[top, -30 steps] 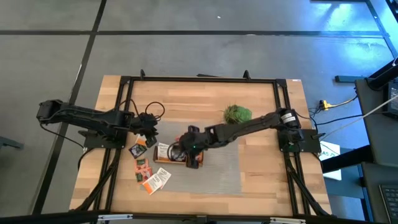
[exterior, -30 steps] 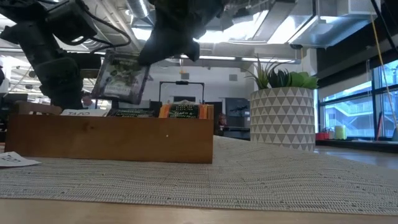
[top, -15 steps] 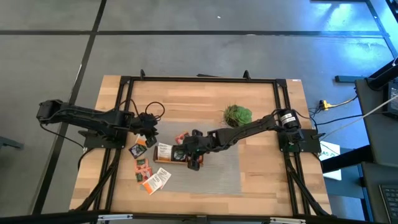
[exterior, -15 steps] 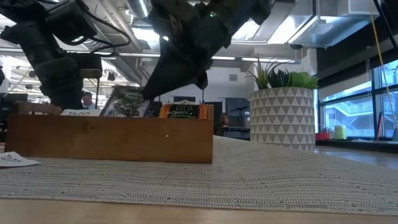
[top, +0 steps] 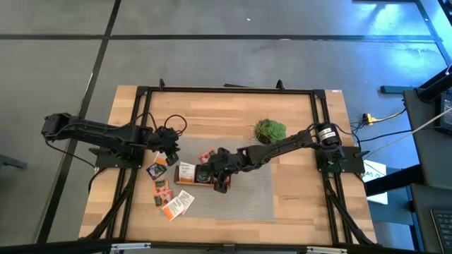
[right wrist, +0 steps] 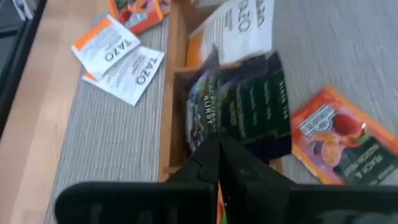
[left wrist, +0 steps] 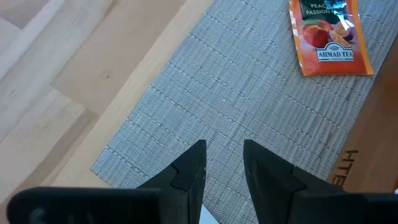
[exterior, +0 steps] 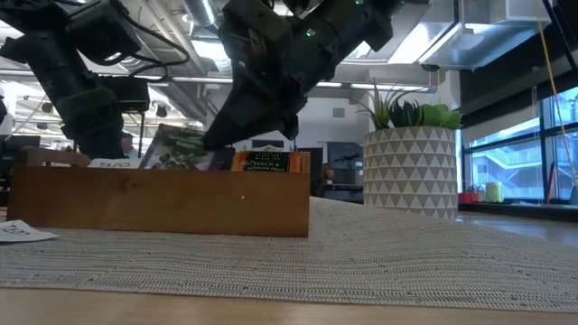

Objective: Pick & Place Tea
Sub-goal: Put the violet tea bag into the middle section of the wooden organizer

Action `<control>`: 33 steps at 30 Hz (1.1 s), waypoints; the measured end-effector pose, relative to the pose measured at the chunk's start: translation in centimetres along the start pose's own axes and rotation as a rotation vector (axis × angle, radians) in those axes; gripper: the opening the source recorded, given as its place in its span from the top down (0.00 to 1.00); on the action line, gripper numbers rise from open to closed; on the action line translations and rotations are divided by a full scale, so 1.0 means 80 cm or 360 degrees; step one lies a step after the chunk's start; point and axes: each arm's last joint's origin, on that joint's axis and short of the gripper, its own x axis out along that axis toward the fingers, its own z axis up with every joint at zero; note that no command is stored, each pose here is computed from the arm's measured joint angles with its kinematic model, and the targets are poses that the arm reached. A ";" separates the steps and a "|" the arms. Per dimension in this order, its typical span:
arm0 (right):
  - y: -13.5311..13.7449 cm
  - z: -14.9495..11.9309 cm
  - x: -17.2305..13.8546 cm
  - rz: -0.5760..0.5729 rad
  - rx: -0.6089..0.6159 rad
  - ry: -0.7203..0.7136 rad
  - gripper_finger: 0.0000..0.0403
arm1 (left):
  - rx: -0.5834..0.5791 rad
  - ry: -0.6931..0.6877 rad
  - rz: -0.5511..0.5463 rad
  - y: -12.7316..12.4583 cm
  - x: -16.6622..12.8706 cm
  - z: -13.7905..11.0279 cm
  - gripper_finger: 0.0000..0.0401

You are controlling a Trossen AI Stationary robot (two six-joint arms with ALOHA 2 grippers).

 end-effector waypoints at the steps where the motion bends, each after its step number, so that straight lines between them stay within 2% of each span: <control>1: -0.001 0.001 0.000 0.0018 -0.0005 -0.0008 0.99 | 0.0000 0.0000 0.0000 0.000 0.000 0.000 0.74; 5: -0.003 0.002 0.005 0.0075 -0.0022 -0.0020 0.99 | 0.0000 -0.0001 0.0001 0.000 0.000 0.000 0.74; 15: -0.007 -0.004 0.017 0.0078 -0.0020 -0.0008 0.99 | 0.0000 -0.0003 0.0004 0.000 0.000 0.000 0.75; 18: -0.007 -0.003 0.017 0.0082 -0.0085 -0.0017 0.98 | 0.0000 -0.0003 0.0004 0.000 0.000 0.000 0.75; 21: -0.007 -0.003 0.017 0.0082 -0.0135 -0.0017 0.94 | 0.0000 -0.0003 0.0004 0.000 0.000 0.000 0.75; 28: -0.017 0.000 0.015 0.0066 -0.0083 -0.0019 0.78 | -0.0001 -0.0004 0.0004 0.000 0.000 0.000 0.75; 33: -0.018 0.008 0.007 0.0229 -0.0082 -0.0019 0.74 | -0.0001 -0.0004 0.0004 0.000 0.000 0.000 0.75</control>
